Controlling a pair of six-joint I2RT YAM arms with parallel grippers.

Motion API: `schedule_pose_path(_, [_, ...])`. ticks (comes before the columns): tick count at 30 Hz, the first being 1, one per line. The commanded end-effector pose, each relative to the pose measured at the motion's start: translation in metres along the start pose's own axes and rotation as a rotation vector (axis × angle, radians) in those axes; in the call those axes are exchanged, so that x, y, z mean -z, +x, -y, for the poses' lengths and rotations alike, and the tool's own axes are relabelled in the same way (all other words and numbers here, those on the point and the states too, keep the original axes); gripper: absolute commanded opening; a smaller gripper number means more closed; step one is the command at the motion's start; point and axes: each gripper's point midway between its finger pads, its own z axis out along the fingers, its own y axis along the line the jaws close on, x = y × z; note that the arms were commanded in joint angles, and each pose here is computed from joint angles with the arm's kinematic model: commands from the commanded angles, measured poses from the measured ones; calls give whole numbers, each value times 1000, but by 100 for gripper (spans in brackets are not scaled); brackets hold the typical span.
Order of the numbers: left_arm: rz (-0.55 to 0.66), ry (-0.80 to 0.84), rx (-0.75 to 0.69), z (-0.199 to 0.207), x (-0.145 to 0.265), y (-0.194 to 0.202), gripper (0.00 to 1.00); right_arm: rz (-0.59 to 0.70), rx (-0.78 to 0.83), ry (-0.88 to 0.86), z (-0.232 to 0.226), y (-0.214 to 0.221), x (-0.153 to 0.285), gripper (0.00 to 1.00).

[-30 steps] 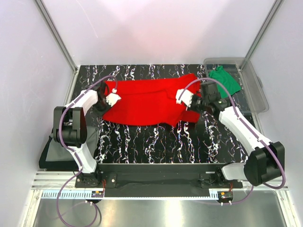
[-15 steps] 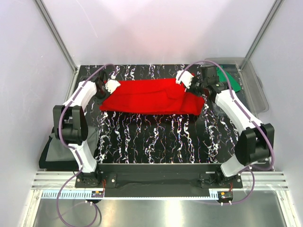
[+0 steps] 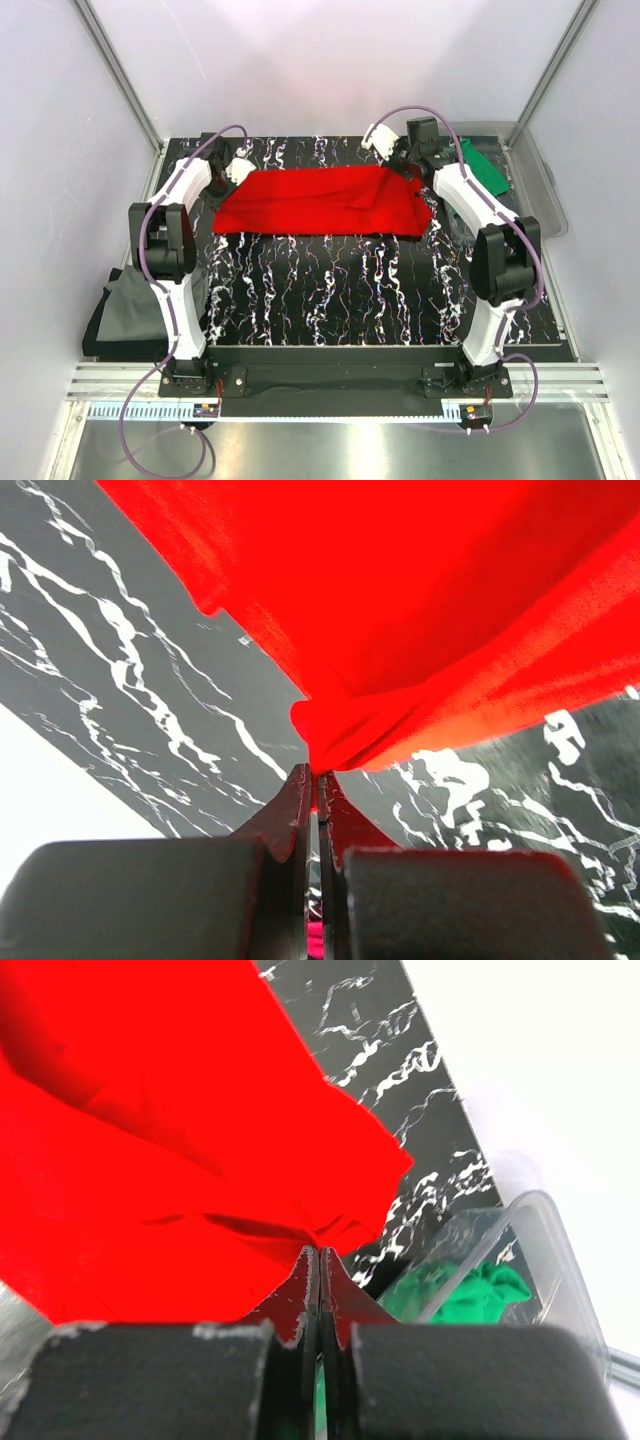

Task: Fold and stack the t-shirts
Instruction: Fold the tshirt

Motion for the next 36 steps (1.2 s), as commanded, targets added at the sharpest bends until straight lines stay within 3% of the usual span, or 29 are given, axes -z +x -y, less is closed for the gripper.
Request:
schedule_pose_path(1, [21,-74,27,-25,6,-14,0,44,-14,103,38,-17,-5,0])
schedule_pose_path(12, [11,-102,27,-43,-9,-28,0,34,-31,153,69,-12,-38,0])
schedule_pose_path(29, [-11,-106,62,-45,-14,-23,1,34,-66,130,66,-4,-82,0])
schedule_pose_path(30, [-10,-110,69,-46,-13,-24,15,42,-76,144,72,-8,-82,0])
schedule_pose_path(32, [-3,-130,94,-50,-7,-26,28,39,-97,148,72,-5,-92,1])
schedule_pose_path(34, [31,-158,127,-56,8,-33,44,45,-160,204,87,-12,-95,23])
schedule_pose_path(36, [78,-163,166,-57,22,-40,47,52,-215,265,102,-20,-88,41])
